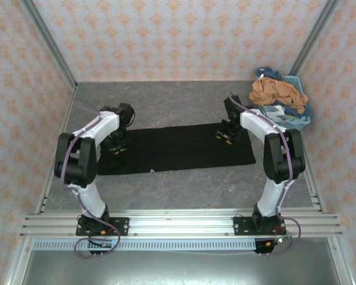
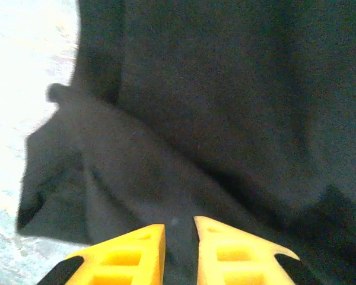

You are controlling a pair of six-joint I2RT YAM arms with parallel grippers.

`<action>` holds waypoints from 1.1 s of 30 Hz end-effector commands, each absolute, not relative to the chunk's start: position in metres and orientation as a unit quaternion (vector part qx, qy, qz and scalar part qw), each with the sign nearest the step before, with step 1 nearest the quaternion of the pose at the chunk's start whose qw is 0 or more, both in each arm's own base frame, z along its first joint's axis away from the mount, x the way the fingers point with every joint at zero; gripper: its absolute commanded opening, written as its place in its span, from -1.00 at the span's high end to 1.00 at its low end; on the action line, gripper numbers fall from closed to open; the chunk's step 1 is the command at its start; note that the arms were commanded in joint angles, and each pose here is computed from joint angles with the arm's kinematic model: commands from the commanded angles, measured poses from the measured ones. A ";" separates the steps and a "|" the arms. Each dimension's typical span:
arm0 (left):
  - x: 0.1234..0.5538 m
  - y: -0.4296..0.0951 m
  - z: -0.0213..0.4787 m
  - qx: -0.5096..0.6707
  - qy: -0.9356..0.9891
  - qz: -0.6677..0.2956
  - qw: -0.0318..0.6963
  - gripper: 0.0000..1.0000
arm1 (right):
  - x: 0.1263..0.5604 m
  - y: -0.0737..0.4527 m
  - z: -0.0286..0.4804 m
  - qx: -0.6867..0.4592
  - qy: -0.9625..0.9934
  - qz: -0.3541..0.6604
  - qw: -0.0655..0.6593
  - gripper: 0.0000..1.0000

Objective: Fold and stack the t-shirts

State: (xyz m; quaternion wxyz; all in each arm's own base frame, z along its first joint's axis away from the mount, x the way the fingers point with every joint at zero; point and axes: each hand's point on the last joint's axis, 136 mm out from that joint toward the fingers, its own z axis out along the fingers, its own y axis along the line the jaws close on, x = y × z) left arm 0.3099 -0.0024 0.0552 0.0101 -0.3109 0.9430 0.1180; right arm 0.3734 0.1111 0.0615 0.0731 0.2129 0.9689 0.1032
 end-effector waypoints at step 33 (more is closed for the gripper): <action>0.348 -0.047 0.014 -0.381 0.923 0.054 0.006 0.38 | 0.367 0.011 0.013 0.267 0.959 -0.099 -0.006 0.21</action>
